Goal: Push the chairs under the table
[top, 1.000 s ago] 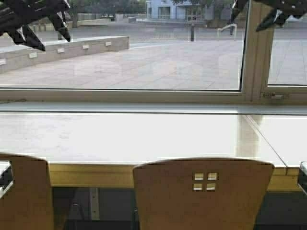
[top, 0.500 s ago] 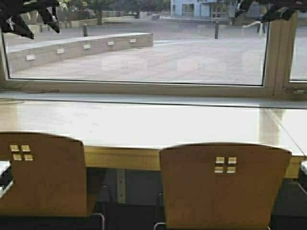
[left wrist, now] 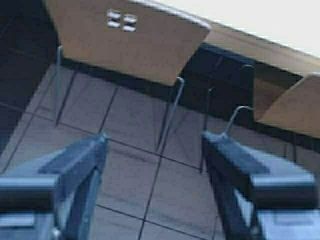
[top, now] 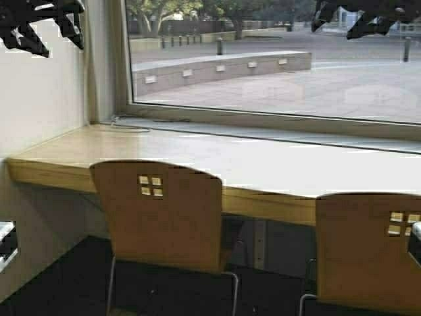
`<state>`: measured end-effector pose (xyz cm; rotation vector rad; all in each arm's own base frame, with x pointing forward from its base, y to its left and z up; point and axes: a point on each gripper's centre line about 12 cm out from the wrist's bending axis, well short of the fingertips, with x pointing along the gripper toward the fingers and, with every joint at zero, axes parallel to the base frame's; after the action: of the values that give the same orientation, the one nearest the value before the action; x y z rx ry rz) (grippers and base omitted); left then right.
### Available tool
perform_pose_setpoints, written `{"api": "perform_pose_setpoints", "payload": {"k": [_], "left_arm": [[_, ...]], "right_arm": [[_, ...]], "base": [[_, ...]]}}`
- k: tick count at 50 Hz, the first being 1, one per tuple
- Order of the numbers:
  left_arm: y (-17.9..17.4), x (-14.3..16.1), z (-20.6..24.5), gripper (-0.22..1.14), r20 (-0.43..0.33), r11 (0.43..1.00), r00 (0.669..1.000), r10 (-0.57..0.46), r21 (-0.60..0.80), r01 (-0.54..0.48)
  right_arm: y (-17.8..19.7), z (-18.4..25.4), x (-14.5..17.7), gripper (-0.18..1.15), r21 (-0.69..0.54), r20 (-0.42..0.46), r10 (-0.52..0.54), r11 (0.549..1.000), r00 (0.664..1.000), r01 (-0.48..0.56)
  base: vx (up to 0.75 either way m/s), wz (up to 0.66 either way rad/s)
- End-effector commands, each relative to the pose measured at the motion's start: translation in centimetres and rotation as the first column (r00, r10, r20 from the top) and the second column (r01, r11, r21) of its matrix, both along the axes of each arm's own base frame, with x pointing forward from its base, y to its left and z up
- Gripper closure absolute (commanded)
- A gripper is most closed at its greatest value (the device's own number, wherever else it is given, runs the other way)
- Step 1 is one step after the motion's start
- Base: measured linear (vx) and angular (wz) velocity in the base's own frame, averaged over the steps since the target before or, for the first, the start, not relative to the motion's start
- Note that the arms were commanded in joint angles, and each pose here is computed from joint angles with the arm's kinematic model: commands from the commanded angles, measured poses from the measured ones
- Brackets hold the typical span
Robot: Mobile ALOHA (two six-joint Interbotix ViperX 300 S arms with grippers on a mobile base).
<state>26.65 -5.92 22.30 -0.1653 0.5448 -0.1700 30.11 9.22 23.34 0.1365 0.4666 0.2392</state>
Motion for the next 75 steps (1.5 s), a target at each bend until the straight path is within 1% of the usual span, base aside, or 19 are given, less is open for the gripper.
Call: {"api": "perform_pose_setpoints", "payload": {"k": [1, 11, 24, 27, 34, 60, 75], "left_arm": [[0.0, 0.5, 1.1, 0.01, 0.039, 1.000, 0.999, 0.006, -0.002, -0.006], [0.3, 0.7, 1.3, 0.01, 0.045, 1.000, 0.999, 0.019, -0.008, -0.019], [0.3, 0.7, 1.1, 0.01, 0.039, 1.000, 0.999, 0.023, -0.012, -0.023], [0.3, 0.7, 1.0, 0.01, 0.036, 1.000, 0.999, 0.026, -0.012, -0.026], [0.2, 1.0, -0.1, 0.01, -0.002, 1.000, 1.000, 0.026, -0.006, -0.026], [0.2, 0.9, 0.3, 0.01, -0.008, 0.998, 0.999, 0.038, -0.043, -0.038], [0.1, 0.9, 0.9, 0.01, 0.006, 0.998, 0.999, 0.036, -0.047, -0.036]], "right_arm": [[0.1, 1.0, 0.1, 0.03, 0.008, 0.028, 0.001, 1.000, 1.000, -0.001], [0.2, 1.5, 0.5, 0.03, 0.003, 0.044, 0.006, 1.000, 0.999, -0.006], [0.4, 2.2, 1.0, 0.03, 0.012, 0.059, 0.003, 1.000, 0.998, -0.004], [0.4, 2.0, 1.3, 0.03, 0.007, 0.057, 0.003, 1.000, 0.998, -0.004], [0.3, 1.4, 2.0, 0.03, 0.006, 0.035, -0.007, 1.000, 0.999, 0.006], [0.2, 0.9, 1.7, 0.03, -0.010, 0.013, -0.001, 1.000, 1.000, 0.001], [0.3, 1.5, 1.9, 0.03, -0.002, 0.023, -0.002, 1.000, 1.000, 0.002]], "base": [[-0.31, 0.43], [-0.34, 0.33], [-0.33, 0.10], [-0.31, 0.00], [-0.34, -0.04], [-0.34, -0.01], [-0.30, -0.11]]}}
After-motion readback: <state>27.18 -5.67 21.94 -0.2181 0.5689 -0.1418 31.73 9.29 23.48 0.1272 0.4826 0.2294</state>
